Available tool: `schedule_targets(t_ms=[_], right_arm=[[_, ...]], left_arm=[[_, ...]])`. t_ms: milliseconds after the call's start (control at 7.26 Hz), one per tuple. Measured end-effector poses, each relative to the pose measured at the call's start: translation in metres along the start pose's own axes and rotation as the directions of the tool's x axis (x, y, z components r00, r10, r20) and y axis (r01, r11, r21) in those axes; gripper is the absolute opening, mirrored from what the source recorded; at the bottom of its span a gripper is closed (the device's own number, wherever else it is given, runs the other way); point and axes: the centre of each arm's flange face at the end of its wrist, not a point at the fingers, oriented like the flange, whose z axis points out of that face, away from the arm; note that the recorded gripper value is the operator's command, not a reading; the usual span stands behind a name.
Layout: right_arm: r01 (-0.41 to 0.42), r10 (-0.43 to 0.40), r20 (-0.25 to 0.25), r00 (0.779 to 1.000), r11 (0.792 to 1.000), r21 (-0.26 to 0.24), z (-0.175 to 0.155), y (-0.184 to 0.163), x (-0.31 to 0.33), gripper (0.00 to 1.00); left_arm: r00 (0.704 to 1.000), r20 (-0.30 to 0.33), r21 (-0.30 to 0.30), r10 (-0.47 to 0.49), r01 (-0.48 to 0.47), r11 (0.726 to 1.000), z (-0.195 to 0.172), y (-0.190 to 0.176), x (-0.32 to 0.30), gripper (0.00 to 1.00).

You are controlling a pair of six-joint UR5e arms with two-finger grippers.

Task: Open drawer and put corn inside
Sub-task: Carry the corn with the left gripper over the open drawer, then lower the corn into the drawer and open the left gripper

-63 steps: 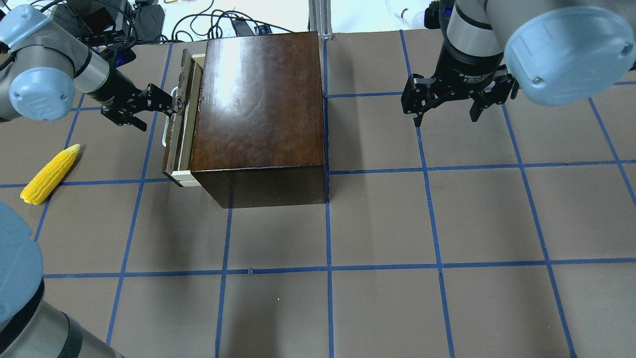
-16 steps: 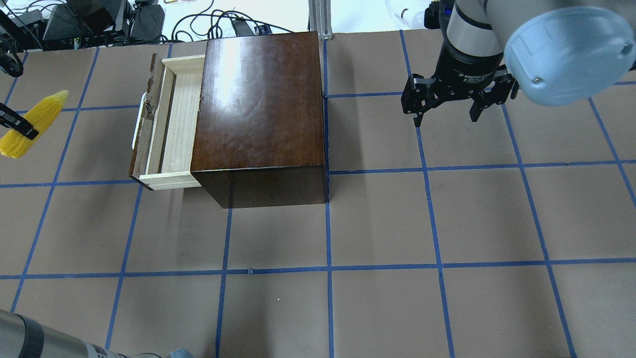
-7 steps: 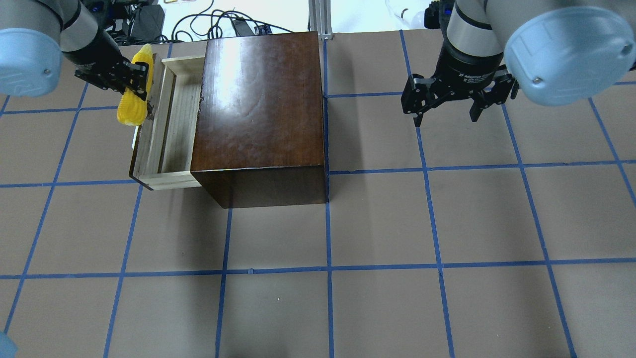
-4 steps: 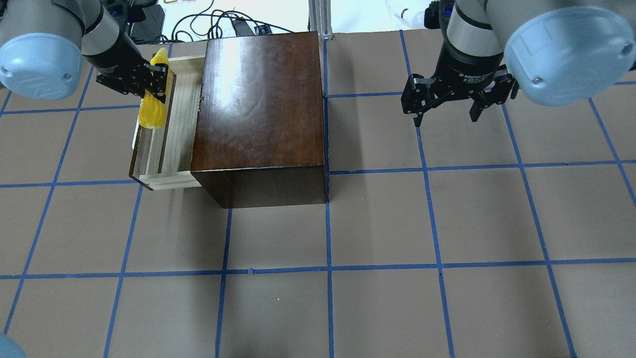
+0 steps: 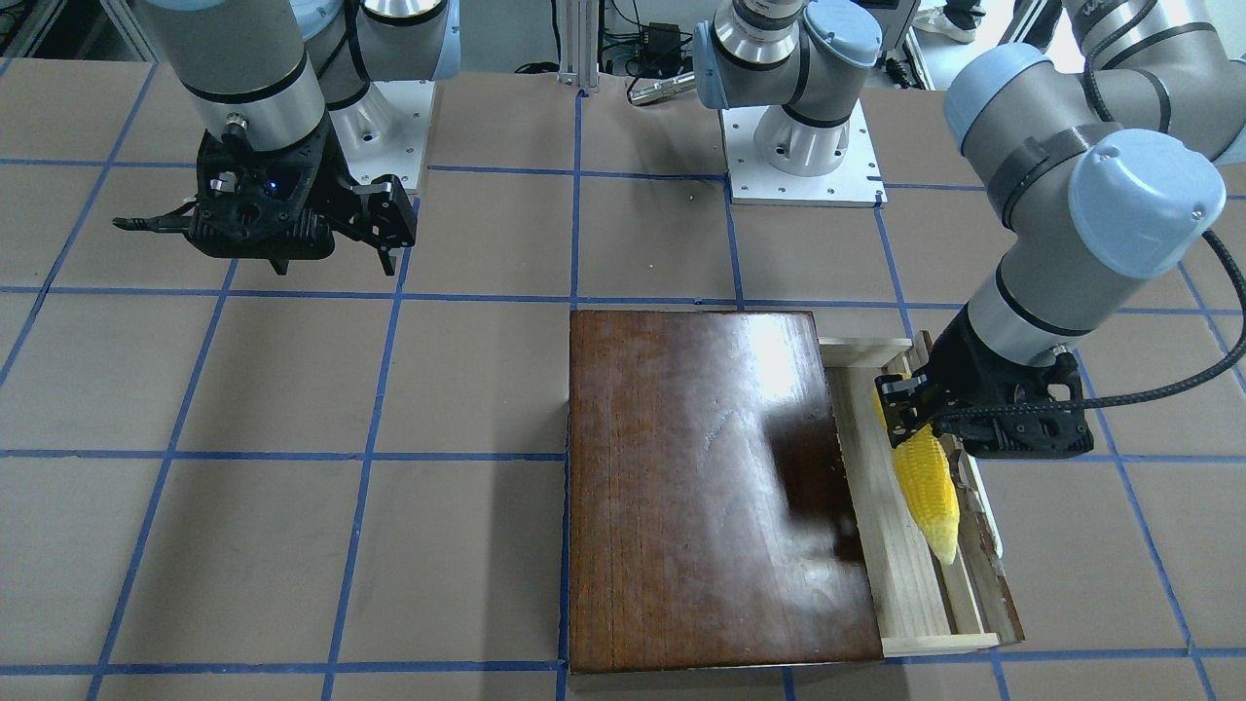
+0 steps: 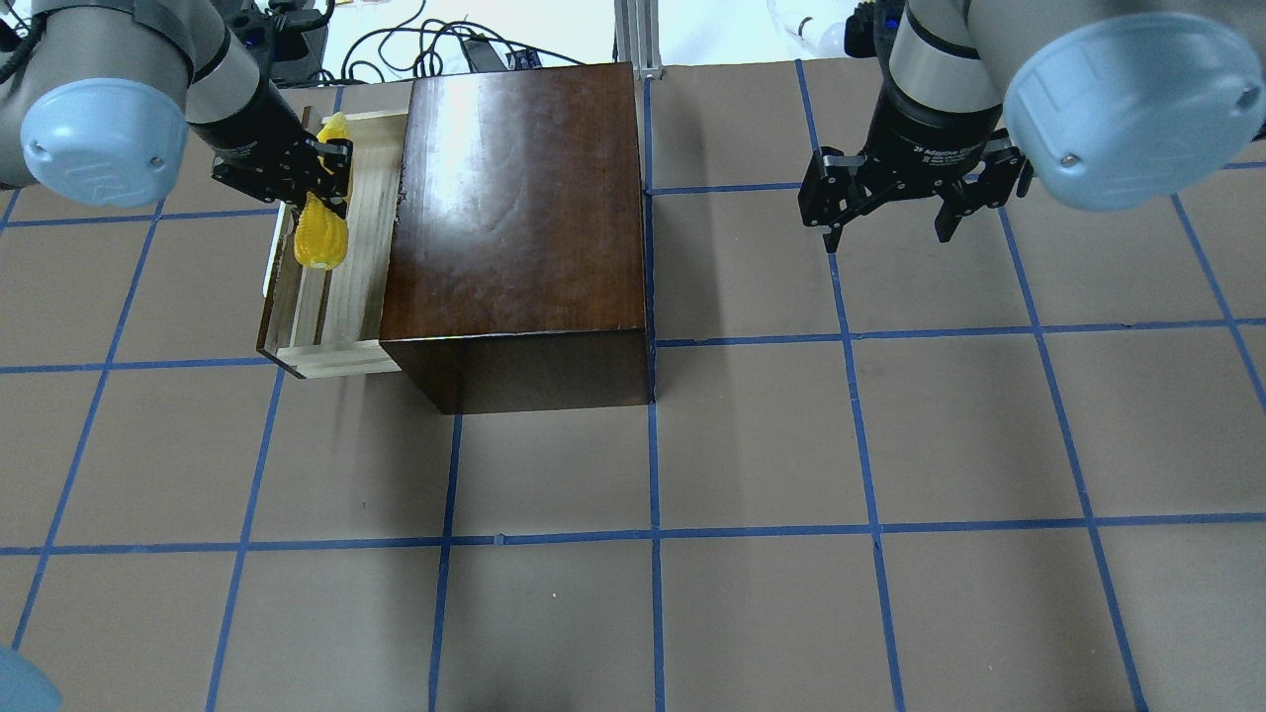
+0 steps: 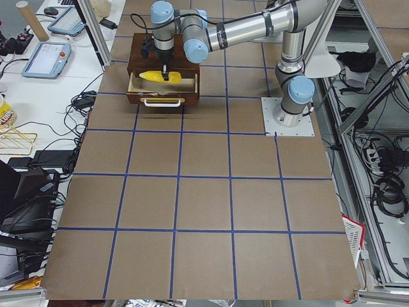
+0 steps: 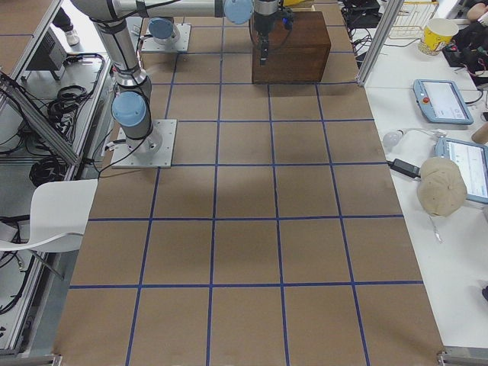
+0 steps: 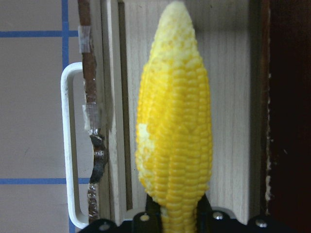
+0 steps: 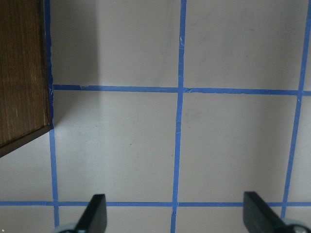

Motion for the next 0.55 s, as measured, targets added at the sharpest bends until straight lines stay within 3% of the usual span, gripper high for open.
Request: schedule_targets(t_ms=[138, 275, 551], right_arm=[[0.000, 0.000, 0.000, 1.000, 1.000, 0.000, 0.0000, 0.0000, 0.0000, 1.00], [0.000, 0.000, 0.000, 1.000, 1.000, 0.000, 0.0000, 0.0000, 0.0000, 1.00], [0.000, 0.000, 0.000, 1.000, 1.000, 0.000, 0.0000, 0.0000, 0.0000, 1.00]], left_arm=[[1.000, 0.000, -0.009, 0.000, 0.000, 1.000, 0.0050, -0.0004, 0.0007, 0.73], [1.000, -0.001, -0.014, -0.002, 0.002, 1.000, 0.0085, -0.0009, 0.0008, 0.81], [1.000, -0.003, -0.020, -0.002, 0.002, 1.000, 0.0136, -0.0022, 0.0027, 0.81]])
